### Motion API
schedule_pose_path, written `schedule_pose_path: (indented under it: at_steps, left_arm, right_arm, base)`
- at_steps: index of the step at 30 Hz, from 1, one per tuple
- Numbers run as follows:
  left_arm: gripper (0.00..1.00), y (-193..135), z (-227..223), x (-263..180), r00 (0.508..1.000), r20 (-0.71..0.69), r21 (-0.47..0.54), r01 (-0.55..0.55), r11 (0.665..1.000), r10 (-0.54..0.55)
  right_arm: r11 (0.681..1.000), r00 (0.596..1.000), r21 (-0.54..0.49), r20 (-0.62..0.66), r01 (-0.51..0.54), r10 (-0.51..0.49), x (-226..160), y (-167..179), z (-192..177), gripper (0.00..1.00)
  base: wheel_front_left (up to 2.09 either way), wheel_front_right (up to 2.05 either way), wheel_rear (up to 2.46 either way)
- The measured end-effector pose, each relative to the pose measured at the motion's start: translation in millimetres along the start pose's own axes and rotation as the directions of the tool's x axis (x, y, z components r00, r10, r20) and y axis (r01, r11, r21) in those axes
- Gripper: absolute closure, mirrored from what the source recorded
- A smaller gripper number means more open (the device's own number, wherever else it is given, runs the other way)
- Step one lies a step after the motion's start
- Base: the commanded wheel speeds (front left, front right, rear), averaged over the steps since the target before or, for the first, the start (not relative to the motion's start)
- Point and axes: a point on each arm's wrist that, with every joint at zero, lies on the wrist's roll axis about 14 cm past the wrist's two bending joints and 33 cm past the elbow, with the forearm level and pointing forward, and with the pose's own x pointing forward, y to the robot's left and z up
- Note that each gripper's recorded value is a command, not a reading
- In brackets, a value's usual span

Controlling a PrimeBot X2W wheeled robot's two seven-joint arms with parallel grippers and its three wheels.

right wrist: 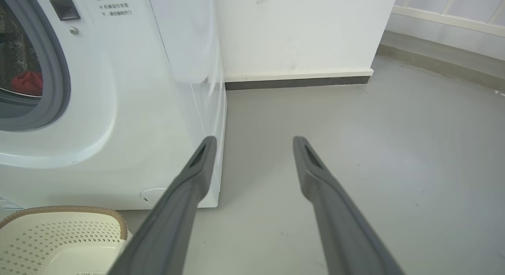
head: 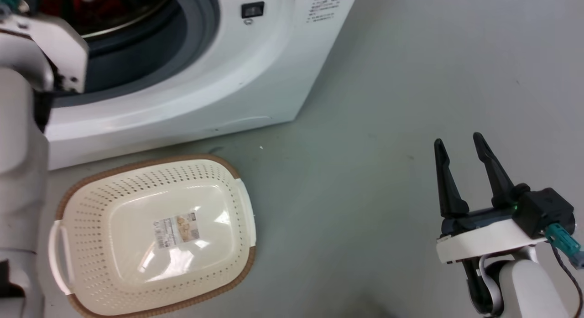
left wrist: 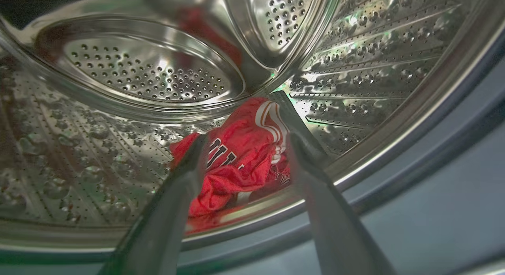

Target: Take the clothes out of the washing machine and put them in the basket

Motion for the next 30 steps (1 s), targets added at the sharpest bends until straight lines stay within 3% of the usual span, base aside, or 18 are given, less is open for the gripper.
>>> schedule_pose_path:
  at_steps: [14,23,30]
  left_arm:
    - [0.00,14.5,-37.7,81.3,0.975,-0.220,0.088,0.019,0.996,0.001]
    - [0.00,33.7,-95.5,98.1,0.886,-0.462,0.127,0.018,0.992,0.043]
    - [0.00,51.7,-120.7,101.6,0.827,-0.557,0.146,0.011,0.989,0.073]
  right_arm:
    - [0.998,0.991,0.018,-0.118,0.063,-0.060,10.2,-20.2,-45.2,0.00]
    - [0.996,0.982,0.006,-0.168,0.087,-0.085,10.4,-28.3,-62.1,0.00]
    - [0.995,0.974,-0.002,-0.206,0.095,-0.094,9.2,-30.7,-74.5,0.00]
  base:
    - [0.00,0.00,0.00]
    - [0.00,0.00,0.00]
    - [0.00,0.00,0.00]
